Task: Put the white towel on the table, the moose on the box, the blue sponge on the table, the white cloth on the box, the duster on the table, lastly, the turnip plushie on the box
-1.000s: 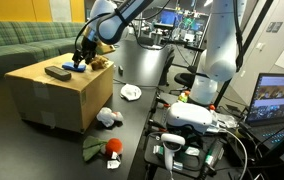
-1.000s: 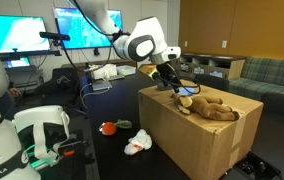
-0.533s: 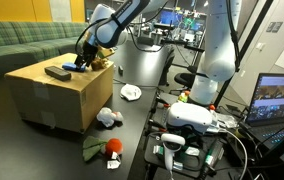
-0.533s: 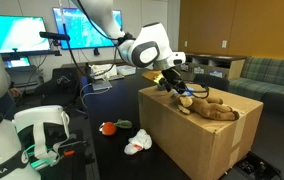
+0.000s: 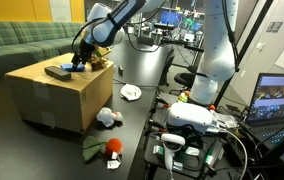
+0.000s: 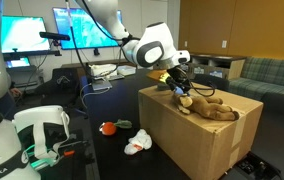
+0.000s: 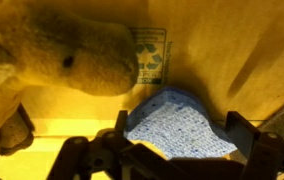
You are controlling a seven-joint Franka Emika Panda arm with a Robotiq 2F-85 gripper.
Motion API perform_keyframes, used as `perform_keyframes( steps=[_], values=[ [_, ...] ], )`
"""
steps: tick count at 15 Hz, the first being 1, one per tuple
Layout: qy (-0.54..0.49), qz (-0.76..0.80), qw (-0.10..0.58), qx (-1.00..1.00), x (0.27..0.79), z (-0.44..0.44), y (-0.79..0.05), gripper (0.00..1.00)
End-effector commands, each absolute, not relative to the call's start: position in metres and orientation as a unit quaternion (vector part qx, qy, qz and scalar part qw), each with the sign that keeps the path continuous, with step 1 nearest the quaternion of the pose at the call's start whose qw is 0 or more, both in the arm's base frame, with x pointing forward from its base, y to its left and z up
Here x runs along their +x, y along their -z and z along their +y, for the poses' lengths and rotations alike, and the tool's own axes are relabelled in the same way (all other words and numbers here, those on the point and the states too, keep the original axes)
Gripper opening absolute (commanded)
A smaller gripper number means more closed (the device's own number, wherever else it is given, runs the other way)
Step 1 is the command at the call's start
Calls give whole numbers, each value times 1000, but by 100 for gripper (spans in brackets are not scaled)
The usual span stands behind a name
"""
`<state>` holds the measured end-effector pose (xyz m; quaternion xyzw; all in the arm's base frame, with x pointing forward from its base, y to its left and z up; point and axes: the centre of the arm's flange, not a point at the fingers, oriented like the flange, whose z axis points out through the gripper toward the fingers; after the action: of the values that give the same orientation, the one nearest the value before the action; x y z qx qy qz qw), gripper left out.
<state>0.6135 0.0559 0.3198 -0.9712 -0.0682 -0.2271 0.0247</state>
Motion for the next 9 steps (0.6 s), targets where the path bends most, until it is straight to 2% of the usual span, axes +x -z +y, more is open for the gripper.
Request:
perform_keyframes(
  steps=[1,9],
  values=[
    [249,-87,18,-964,630,53,-328,100],
    [270,-129,9,-954,642,71,-334,100]
  ],
)
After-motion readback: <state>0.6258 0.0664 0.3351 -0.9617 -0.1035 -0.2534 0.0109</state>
